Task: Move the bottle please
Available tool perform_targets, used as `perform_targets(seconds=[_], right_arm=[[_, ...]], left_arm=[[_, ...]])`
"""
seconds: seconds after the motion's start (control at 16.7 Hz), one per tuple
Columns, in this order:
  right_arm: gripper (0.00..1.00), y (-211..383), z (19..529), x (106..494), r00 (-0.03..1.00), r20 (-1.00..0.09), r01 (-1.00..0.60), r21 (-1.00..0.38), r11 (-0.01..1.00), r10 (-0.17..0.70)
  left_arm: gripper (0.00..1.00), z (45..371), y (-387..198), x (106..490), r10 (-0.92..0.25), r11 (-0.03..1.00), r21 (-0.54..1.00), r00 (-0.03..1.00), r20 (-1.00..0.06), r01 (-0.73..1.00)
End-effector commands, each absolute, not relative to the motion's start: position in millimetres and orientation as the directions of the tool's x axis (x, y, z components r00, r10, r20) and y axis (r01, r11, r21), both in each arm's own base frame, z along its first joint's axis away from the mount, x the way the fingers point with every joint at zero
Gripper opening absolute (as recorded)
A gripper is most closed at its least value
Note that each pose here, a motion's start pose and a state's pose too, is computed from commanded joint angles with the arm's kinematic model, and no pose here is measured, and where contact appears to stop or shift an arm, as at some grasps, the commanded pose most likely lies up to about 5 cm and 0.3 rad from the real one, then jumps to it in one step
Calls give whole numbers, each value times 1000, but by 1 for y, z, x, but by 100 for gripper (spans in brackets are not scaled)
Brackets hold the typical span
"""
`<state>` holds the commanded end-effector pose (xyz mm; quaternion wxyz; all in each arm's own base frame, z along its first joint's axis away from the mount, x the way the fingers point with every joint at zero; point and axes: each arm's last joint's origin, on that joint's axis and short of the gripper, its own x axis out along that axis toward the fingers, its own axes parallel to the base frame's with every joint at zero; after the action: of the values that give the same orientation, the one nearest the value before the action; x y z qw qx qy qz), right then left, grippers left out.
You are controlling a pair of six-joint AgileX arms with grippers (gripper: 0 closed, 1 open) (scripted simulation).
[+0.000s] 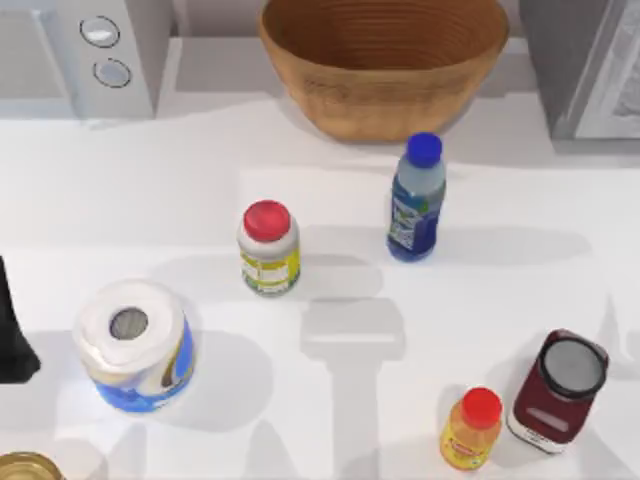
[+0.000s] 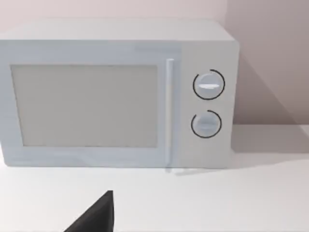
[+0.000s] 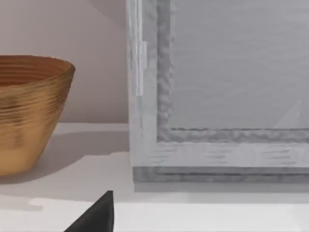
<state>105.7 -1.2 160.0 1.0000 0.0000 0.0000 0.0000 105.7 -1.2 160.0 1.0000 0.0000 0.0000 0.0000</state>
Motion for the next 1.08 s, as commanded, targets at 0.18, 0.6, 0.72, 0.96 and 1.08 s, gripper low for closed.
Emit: perform_targets(seconds=[0.18, 0.6, 0.72, 0.96, 1.08], right_arm=[[100, -1, 161, 106, 1000, 1, -8, -1, 1000, 8], [100, 12, 183, 130, 983, -7, -186, -36, 982, 185], [100, 18, 186, 148, 967, -39, -254, -43, 966, 253], [100, 36, 175, 193, 911, -127, -400, -38, 916, 392], [100, 46, 160, 215, 872, -168, -471, -29, 882, 460]], left_arm=[[100, 160, -1, 106, 0, 1000, 0, 1000, 0, 0], [100, 160, -1, 106, 0, 1000, 0, 1000, 0, 0], [100, 160, -1, 106, 0, 1000, 0, 1000, 0, 0], [100, 160, -1, 106, 0, 1000, 0, 1000, 0, 0], [100, 160, -1, 106, 0, 1000, 0, 1000, 0, 0]])
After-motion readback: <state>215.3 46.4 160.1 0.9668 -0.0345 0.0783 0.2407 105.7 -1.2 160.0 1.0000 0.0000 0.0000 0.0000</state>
